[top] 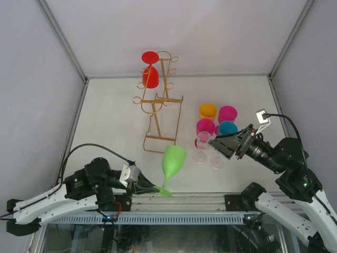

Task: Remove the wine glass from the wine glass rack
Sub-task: Place the wine glass at the center of the board.

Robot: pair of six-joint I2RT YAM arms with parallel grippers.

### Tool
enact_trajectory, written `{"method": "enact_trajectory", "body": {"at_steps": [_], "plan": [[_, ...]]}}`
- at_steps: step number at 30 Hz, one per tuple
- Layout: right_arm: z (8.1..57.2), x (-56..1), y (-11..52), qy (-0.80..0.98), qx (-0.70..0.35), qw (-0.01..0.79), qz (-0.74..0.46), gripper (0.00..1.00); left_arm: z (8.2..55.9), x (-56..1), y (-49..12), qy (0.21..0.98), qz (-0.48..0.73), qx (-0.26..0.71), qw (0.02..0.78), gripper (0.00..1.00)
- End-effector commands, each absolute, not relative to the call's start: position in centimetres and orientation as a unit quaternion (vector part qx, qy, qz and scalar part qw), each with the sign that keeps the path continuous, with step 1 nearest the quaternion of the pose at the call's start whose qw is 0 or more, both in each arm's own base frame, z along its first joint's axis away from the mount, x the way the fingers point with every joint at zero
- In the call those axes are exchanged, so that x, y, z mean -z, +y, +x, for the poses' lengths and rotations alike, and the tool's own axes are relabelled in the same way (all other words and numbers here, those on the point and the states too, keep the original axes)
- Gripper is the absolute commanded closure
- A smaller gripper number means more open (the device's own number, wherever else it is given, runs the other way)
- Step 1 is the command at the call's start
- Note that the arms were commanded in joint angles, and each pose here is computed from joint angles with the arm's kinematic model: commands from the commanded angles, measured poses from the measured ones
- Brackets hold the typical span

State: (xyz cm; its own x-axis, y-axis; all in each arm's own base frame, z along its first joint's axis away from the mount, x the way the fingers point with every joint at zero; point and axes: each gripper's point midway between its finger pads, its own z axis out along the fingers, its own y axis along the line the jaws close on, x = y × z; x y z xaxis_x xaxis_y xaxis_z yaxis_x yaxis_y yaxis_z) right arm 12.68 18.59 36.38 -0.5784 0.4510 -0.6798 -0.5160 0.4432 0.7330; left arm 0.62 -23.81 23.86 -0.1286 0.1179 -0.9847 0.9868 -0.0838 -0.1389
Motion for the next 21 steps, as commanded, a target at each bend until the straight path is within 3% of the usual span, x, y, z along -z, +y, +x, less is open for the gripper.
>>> {"method": "enact_trajectory", "body": {"at_steps": [1,7,11,17,21], "plan": [[11.8,-37.8,19.6,0.704,-0.549,0.446,-0.061,0.20,-2.2,-25.8,-23.8,0.424,0.574,0.563,0.417,1.00],[11.2,-33.0,23.1,0.772,-0.555,0.295,-0.098,0.22,-3.5,-27.8,-23.4,0.364,0.585,0.584,0.430,1.00],[9.8,-33.0,25.5,0.761,-0.601,0.198,-0.139,0.26,-3.7,-28.4,-23.2,0.351,0.586,0.588,0.434,1.00],[6.3,-34.4,27.6,0.707,-0.656,0.139,-0.224,0.34,-3.5,-28.2,-23.3,0.360,0.580,0.586,0.438,1.00],[4.9,-34.4,27.8,0.696,-0.664,0.115,-0.248,0.48,-3.1,-28.0,-23.2,0.371,0.574,0.580,0.443,1.00]]}}
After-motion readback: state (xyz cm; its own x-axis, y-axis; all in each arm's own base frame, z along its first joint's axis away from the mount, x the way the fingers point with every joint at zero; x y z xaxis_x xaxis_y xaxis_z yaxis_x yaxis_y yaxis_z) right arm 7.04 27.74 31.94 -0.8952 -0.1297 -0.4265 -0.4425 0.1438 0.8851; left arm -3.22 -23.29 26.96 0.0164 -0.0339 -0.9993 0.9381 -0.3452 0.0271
